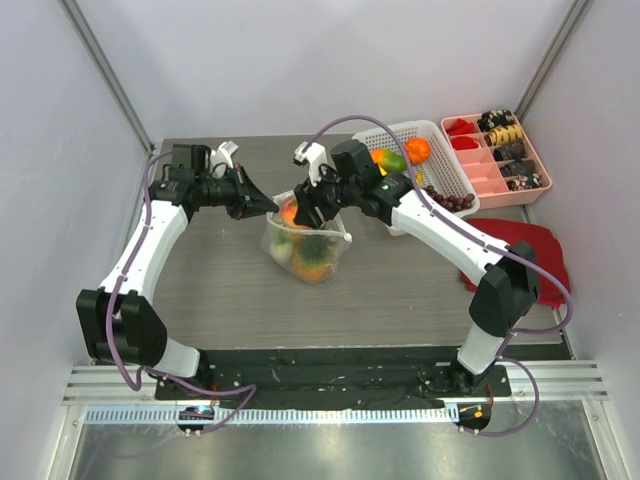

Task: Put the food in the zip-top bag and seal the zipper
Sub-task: Place the fake fruit in the zipper food storage bag.

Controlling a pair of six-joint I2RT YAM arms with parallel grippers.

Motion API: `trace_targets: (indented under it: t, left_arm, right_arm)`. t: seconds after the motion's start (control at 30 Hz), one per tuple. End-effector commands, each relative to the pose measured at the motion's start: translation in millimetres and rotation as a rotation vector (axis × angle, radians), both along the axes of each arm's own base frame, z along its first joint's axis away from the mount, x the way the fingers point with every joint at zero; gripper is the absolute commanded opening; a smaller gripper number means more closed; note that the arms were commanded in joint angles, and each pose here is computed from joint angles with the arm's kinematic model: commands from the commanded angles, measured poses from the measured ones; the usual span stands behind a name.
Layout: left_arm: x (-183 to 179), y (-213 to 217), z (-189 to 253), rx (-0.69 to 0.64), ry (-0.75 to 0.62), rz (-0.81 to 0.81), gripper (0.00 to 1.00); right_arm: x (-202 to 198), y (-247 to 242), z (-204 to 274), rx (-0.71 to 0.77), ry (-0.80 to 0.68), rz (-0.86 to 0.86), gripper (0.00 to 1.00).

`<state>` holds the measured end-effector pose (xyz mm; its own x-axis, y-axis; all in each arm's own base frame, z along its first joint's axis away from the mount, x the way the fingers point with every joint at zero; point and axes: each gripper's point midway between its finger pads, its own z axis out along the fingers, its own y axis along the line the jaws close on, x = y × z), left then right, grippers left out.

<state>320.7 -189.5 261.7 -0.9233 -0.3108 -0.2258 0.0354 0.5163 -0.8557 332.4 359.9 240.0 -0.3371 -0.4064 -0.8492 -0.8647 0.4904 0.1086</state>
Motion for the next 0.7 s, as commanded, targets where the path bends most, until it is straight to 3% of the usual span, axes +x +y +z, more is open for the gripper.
trace_targets:
  t: [0.0, 0.07, 0.1, 0.2, 0.23, 0.5, 0.67]
  left_arm:
    - [-4.8, -4.4, 29.4, -0.044, -0.099, -0.036, 0.00]
    - [-5.6, -4.0, 25.4, -0.038, -0.089, -0.038, 0.00]
    - [-5.9, -3.7, 24.1, -0.034, -0.089, -0.040, 0.00]
    - [-6.8, -3.7, 22.2, -0.030, -0.087, -0.041, 0.00]
    - [-6.8, -2.5, 21.9, -0.028, -0.089, -0.037, 0.00]
    - [-4.4, -2.9, 19.7, -0.031, -0.084, -0.035, 0.00]
    - [-3.4, -3.2, 20.4, -0.033, -0.085, -0.035, 0.00]
  right_arm:
    - [-6.5, 12.6, 8.2, 0.059, 0.000, 0.040, 0.18]
    - [-13.9, 15.8, 14.6, 0.084, 0.010, 0.077, 0.36]
    - [-18.0, 16.9, 16.7, 0.095, 0.026, 0.089, 0.57]
    - [-16.9, 13.6, 35.7, 0.115, 0.003, 0.070, 0.85]
    - [-12.2, 8.0, 41.1, 0.125, 0.001, 0.053, 0.90]
    - [28.6, -50.6, 107.5, 0.265, -0.041, -0.050, 0.95]
    - [77.9, -110.6, 100.0, 0.239, -0.050, -0.229, 0.92]
